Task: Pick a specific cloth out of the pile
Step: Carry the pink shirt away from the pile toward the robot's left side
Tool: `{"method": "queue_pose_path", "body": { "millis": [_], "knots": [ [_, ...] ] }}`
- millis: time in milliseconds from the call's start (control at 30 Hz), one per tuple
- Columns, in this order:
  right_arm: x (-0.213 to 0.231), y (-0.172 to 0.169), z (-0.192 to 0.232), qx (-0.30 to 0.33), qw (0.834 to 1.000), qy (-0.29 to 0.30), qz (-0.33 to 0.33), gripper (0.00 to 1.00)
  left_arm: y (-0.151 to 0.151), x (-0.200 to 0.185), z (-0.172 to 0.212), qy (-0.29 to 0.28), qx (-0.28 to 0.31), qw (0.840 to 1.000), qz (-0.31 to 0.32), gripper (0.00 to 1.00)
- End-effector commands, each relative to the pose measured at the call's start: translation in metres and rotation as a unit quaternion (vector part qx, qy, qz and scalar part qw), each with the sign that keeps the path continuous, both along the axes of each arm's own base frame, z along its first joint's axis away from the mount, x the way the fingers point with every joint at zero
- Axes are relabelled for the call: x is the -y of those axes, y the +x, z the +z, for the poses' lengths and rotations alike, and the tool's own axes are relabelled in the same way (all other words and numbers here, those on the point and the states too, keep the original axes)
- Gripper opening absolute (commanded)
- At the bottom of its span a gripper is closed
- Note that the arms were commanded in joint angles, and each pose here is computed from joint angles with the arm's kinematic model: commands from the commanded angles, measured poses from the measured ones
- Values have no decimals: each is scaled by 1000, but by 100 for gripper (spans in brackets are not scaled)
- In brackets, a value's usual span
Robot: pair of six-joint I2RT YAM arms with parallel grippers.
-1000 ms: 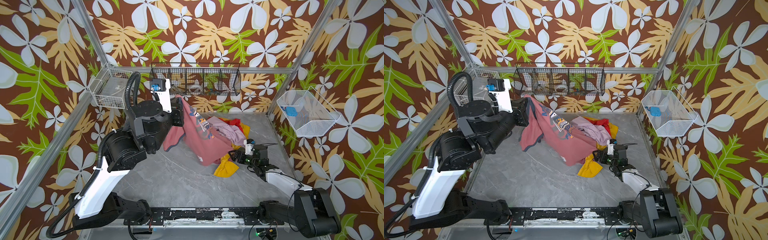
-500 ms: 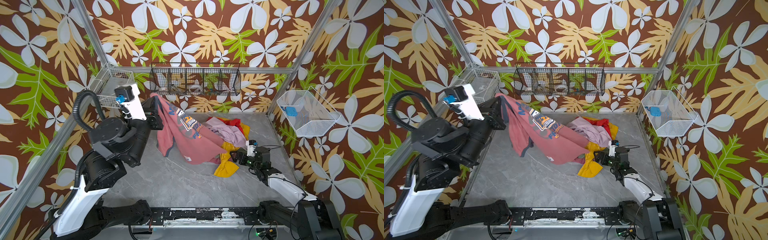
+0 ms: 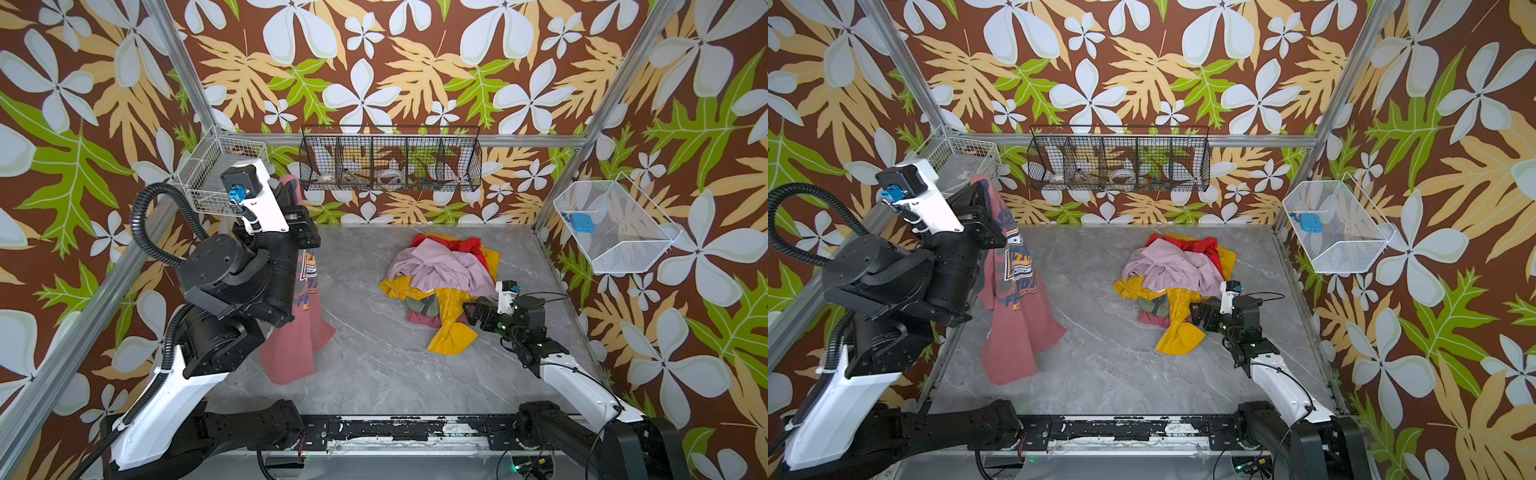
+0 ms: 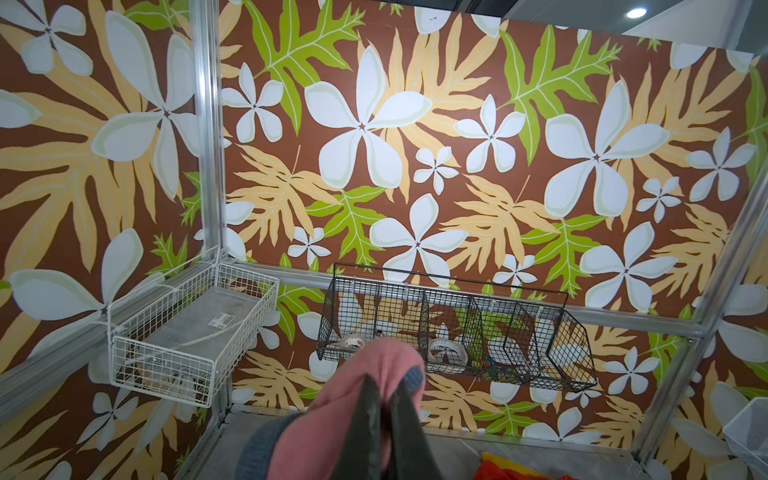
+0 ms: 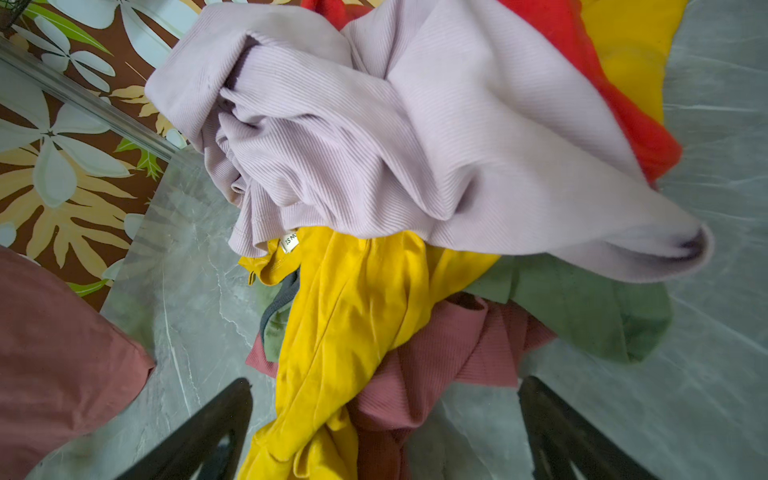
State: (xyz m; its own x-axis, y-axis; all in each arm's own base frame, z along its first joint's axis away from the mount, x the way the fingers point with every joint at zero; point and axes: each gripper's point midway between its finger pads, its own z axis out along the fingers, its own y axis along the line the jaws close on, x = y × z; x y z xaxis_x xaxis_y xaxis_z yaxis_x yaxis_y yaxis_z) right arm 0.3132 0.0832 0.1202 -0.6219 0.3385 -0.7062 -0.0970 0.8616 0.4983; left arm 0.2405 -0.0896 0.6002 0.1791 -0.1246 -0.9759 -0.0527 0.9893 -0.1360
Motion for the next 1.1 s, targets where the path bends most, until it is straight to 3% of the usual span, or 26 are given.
{"method": "queue_pose_path", "body": {
  "millis": [0,267,567,767,1067],
  "knots": [
    [0,3,4,3,1000,-6,1,100,6,-10,-10,10,-15,999,51,0],
    [0,1,7,4,1000,-18,8,100,38,-25,-75,61,-73,989,117,0],
    [2,-4,9,5,1000,-20,7,99,69,21,-139,49,-128,990,34,0],
    [1,-6,10,5,1000,-17,9,99,76,21,-175,-5,-158,987,17,0],
    [-2,-7,6,-1,1000,-10,14,99,51,2,-239,-76,-227,971,29,0]
  ]
}}
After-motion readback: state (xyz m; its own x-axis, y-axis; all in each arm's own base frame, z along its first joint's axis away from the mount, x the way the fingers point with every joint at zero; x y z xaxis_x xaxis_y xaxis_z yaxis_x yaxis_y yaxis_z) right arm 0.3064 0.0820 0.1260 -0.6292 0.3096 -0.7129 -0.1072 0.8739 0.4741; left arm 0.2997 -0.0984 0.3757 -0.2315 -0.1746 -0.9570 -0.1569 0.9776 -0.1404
